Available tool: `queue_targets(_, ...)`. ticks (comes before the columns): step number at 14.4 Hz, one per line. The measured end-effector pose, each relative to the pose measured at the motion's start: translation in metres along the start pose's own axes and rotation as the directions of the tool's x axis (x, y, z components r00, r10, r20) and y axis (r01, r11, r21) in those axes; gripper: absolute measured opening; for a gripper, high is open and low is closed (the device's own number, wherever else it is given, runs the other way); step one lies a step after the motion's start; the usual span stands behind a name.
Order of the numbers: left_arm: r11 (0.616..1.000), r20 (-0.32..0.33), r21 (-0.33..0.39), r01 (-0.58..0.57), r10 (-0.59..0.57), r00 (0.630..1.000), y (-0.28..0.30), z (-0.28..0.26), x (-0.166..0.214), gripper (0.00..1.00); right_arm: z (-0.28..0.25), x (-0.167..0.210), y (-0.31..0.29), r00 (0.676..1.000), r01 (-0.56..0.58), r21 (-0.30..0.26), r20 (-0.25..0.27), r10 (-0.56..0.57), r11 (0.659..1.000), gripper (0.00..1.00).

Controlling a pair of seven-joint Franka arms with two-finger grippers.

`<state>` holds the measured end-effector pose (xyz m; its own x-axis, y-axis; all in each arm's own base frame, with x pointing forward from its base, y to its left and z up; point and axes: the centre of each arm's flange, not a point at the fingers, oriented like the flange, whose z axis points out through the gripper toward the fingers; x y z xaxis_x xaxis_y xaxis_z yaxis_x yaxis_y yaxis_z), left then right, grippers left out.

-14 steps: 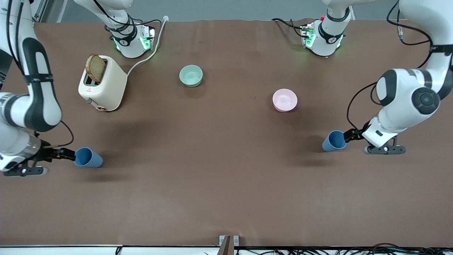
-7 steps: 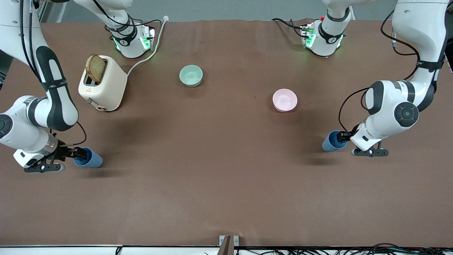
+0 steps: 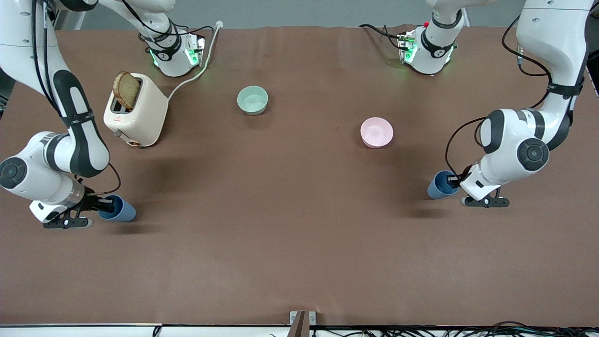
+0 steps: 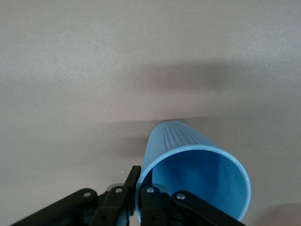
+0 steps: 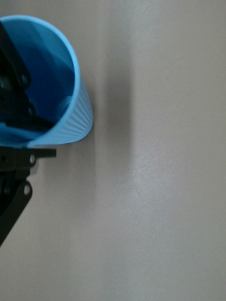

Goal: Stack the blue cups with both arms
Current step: 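Carry both blue cups toward the middle of the table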

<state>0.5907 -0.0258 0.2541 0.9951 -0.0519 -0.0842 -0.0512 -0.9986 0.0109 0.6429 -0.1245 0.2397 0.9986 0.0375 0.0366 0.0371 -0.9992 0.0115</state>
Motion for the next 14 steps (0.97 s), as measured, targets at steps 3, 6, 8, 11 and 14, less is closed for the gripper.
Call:
queue_targets(3, 1.0, -0.03, -0.01, 0.004, -0.004, 1.0, 0.019, -0.015, 0.008, 0.05, -0.018, 0.01, 0.004, 1.0, -0.01, 0.014, 0.018, 0.01, 1.0, 0.03)
queue_targets(6, 0.997, -0.036, -0.044, 0.057, -0.059, 0.998, 0.096, -0.052, 0.011, 0.05, -0.084, 0.036, 0.008, 0.997, -0.008, 0.041, 0.078, 0.005, 0.999, 0.03)
queue_targets(8, 0.992, -0.04, -0.077, 0.104, -0.107, 0.993, 0.17, -0.073, 0.001, 0.05, -0.132, 0.048, 0.007, 0.998, -0.018, 0.06, 0.065, 0.014, 0.998, 0.03)
queue_targets(11, 0.98, -0.027, -0.099, 0.176, -0.179, 0.983, 0.274, -0.078, -0.029, 0.05, -0.164, 0.054, 0.0, 0.997, -0.08, 0.108, 0.024, 0.078, 0.991, 0.03)
queue_targets(14, 0.957, 0.005, -0.118, 0.266, -0.268, 0.964, 0.366, -0.065, -0.053, 0.05, -0.202, 0.053, -0.021, 0.986, -0.167, 0.115, 0.01, 0.167, 0.979, 0.03)
